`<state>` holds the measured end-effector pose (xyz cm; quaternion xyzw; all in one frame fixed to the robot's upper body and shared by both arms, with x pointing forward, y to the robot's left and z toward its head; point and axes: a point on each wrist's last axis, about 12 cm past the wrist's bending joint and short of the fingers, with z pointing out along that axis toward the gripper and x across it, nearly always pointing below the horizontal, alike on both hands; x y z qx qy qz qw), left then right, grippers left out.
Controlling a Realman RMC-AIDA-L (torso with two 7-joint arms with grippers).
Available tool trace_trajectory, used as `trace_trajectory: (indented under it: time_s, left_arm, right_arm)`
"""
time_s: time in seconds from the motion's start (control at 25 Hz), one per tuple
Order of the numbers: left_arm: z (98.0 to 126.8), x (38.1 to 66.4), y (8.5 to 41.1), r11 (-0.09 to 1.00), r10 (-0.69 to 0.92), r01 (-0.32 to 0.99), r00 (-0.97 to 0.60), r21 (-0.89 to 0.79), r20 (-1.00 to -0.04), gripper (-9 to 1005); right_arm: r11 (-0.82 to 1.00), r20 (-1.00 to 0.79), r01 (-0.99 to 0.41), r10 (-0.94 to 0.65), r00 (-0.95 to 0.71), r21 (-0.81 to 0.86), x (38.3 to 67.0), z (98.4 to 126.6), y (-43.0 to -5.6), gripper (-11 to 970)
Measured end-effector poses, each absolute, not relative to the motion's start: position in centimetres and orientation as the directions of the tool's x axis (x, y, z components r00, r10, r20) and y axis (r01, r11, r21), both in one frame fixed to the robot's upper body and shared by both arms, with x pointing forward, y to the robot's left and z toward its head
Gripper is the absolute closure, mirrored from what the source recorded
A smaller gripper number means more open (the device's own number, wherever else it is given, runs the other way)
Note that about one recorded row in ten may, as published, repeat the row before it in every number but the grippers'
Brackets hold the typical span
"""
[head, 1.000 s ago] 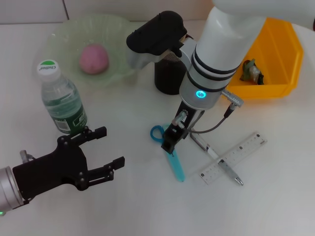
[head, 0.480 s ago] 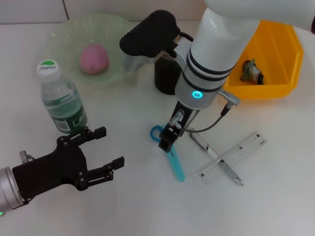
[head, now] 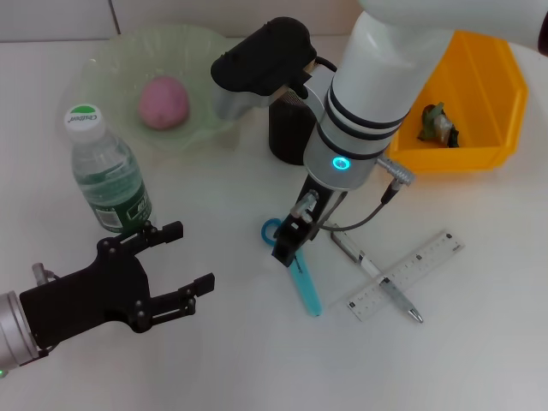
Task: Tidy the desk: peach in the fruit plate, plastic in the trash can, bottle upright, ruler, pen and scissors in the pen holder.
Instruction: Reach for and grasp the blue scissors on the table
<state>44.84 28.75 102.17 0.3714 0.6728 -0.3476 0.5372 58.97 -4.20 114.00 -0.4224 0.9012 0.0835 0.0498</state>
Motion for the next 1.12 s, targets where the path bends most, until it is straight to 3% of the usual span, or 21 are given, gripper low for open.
trace_trajectory:
  time_s: [1.12]
  left_arm:
    - [102.08, 44.84, 28.65, 0.482, 0.130, 0.873, -0.150, -0.069, -0.980, 164]
  right_arm:
    - [0.641, -0.137, -0.760, -0.747, -0.650, 0.109, 58.99, 113.23, -4.38, 451]
